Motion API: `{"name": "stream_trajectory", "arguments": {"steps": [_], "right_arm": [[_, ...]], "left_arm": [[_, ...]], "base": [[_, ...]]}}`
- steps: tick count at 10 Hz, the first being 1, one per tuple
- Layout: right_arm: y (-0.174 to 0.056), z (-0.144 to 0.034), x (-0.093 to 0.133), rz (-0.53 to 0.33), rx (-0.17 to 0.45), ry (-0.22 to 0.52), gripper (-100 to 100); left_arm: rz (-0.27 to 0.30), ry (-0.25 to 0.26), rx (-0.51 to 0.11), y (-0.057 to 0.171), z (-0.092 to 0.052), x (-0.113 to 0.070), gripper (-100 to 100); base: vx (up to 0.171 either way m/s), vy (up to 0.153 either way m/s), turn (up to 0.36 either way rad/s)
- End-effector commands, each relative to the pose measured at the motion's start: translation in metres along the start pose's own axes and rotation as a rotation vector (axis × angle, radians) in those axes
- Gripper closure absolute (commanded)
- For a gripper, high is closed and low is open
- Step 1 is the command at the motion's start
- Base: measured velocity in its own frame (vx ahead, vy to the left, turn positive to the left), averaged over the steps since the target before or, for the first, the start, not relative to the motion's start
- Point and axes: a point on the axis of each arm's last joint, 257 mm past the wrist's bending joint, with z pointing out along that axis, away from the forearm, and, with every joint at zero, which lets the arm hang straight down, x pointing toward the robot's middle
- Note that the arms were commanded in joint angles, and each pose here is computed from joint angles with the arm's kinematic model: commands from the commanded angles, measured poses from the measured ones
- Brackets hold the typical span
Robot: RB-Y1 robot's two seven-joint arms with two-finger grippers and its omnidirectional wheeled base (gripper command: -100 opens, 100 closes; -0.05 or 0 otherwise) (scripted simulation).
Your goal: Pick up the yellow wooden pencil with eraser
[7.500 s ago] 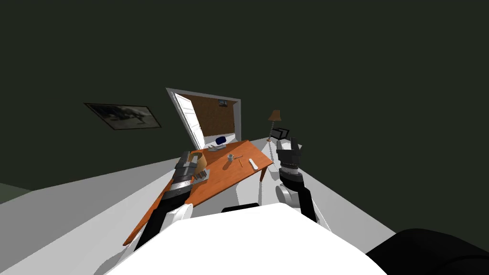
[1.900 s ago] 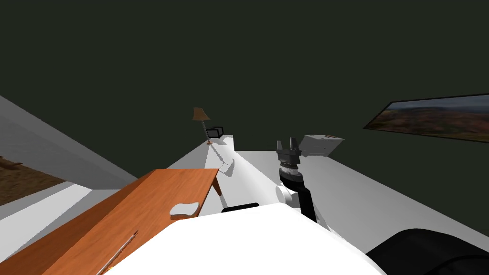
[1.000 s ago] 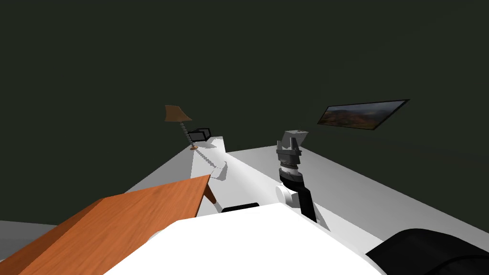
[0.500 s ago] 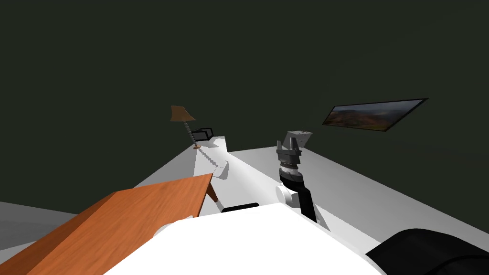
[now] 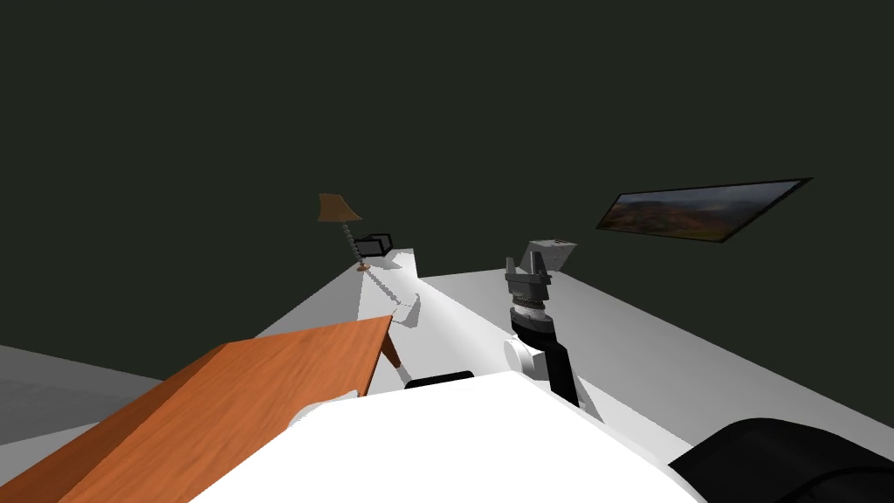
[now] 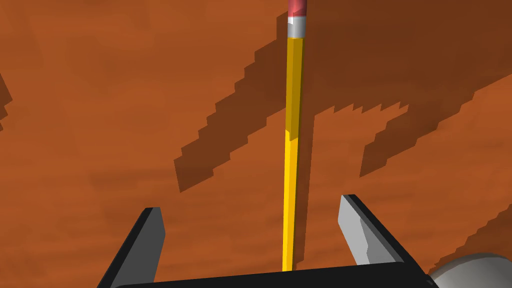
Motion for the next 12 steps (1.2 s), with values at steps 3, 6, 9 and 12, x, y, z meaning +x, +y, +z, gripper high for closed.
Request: {"name": "stream_trajectory", "arguments": {"steps": [3,6,9,12], "right_arm": [[0.0,0.0,0.0,0.0,0.0,0.0,0],[0.0,0.0,0.0,0.0,0.0,0.0,0],[0.0,0.0,0.0,0.0,0.0,0.0,0],[0.0,0.0,0.0,0.0,0.0,0.0,0]], "left_arm": [[0.029,0.0,-0.003,-0.012,0.003,0.008,-100],[0.049,-0.001,-0.001,-0.024,0.005,0.015,-100],[0.067,0.0,0.0,-0.034,0.008,0.023,-100],[0.083,0.004,-0.001,-0.042,0.011,0.032,-100]], "base": [[0.0,0.018,0.059],[-0.002,0.017,0.061],[0.0,0.021,0.058],[-0.001,0.016,0.062]]}}
